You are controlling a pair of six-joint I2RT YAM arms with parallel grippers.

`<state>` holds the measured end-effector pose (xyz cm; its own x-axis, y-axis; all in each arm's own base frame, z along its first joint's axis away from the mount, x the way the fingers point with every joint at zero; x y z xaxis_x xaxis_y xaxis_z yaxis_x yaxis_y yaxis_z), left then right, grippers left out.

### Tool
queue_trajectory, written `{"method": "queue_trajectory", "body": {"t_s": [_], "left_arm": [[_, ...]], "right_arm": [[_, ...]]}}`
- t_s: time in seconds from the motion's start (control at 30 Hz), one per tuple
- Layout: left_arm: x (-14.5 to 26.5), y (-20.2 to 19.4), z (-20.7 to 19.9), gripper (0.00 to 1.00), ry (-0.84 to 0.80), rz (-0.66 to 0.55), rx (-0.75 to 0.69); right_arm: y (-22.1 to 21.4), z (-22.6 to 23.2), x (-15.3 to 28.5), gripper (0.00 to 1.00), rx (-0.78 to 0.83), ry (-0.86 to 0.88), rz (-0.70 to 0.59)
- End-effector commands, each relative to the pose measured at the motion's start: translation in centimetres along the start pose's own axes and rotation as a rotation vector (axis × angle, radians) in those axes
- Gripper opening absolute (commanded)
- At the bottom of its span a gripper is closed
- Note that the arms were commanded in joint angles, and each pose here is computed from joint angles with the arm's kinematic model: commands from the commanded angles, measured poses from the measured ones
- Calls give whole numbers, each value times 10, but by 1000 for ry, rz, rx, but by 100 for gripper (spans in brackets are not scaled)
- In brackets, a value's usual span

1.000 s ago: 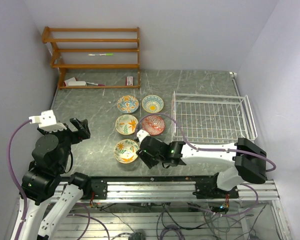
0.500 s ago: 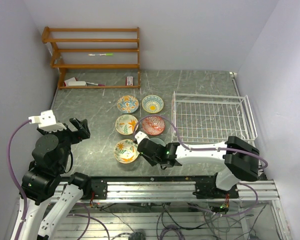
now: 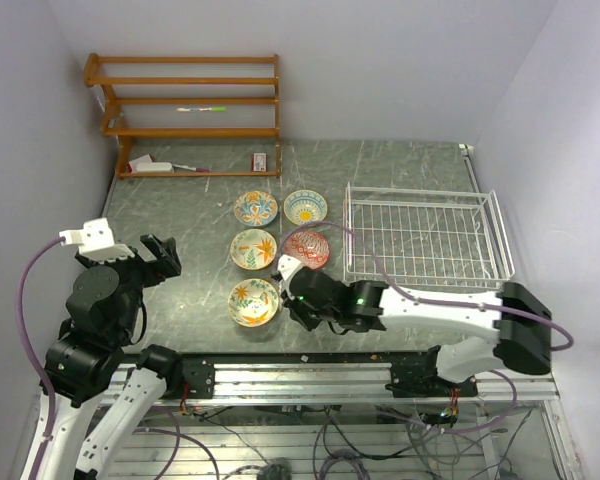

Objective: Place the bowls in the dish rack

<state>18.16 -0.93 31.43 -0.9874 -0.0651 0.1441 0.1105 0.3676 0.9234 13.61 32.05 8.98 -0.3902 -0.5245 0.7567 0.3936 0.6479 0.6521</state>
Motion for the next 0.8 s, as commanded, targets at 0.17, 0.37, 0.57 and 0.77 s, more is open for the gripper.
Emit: {"method": "queue_trajectory", "body": {"t_s": [0.17, 0.37, 0.57, 0.77], "left_arm": [[3, 8, 0, 98, 6, -14, 10], [5, 10, -1, 98, -6, -17, 5], [7, 13, -2, 98, -10, -10, -9], [10, 15, -2, 98, -18, -20, -4]], "right_arm": [[123, 1, 114, 0, -77, 144, -470], [147, -85, 149, 0, -246, -11, -643], [134, -160, 156, 0, -372, -55, -721], [113, -223, 162, 0, -485, -102, -768]]}}
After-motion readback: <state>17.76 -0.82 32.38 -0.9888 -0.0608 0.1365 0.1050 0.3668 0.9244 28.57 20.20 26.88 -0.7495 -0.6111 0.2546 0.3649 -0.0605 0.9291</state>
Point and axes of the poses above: each gripper's point midway between its finger pads, its own x axis back along the fingers, its own z axis along the line the jaws close on, y = z × x, the point moved 1 cm from there along x, back along the fingers, and after that the axes turned 6 degrees about x, right-handed, at the moved point
